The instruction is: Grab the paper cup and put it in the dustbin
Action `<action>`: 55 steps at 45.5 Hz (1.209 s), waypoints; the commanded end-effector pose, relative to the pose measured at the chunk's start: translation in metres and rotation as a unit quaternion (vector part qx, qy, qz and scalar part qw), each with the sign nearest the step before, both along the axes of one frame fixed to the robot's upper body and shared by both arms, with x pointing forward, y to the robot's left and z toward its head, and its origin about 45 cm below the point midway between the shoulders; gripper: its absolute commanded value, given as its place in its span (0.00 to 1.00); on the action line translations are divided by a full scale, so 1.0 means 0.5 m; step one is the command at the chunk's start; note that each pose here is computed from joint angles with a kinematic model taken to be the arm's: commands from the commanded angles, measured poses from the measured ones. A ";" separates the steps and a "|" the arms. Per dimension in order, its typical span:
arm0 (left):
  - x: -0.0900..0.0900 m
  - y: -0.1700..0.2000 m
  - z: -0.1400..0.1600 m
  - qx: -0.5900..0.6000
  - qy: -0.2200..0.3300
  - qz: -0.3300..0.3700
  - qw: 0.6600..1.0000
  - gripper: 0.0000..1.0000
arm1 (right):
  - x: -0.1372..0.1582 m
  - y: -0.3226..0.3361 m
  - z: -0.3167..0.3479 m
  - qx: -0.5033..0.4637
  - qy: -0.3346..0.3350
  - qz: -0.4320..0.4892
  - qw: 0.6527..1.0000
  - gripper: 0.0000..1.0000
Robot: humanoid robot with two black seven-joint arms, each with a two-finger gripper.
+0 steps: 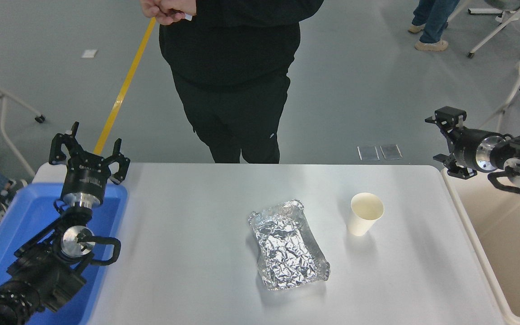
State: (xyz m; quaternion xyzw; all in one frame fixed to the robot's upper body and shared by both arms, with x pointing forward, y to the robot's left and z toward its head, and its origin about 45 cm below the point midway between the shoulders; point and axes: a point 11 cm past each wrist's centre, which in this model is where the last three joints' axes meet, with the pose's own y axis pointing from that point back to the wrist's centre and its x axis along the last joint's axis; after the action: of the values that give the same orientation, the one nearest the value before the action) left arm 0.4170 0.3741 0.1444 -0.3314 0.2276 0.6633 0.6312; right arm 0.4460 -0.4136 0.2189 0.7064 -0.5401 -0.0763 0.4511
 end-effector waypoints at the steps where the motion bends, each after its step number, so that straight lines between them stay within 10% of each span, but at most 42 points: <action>1: 0.000 0.001 0.000 0.001 0.000 0.000 1.000 0.99 | 0.006 0.025 0.044 -0.130 0.055 0.106 0.984 1.00; 19: -0.001 0.001 -0.002 0.000 0.001 0.001 1.000 0.99 | -0.053 0.188 0.011 -0.199 0.130 0.300 0.924 1.00; 55: -0.001 0.000 -0.001 0.000 0.001 0.000 1.000 0.99 | -0.110 0.228 -0.087 -0.177 0.180 0.328 0.910 1.00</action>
State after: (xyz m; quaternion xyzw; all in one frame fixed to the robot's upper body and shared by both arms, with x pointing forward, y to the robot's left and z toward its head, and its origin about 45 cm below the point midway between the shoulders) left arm 0.4169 0.3743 0.1443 -0.3311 0.2275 0.6635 0.6312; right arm 0.3981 -0.2994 0.1872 0.7259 -0.1989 0.0569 0.6560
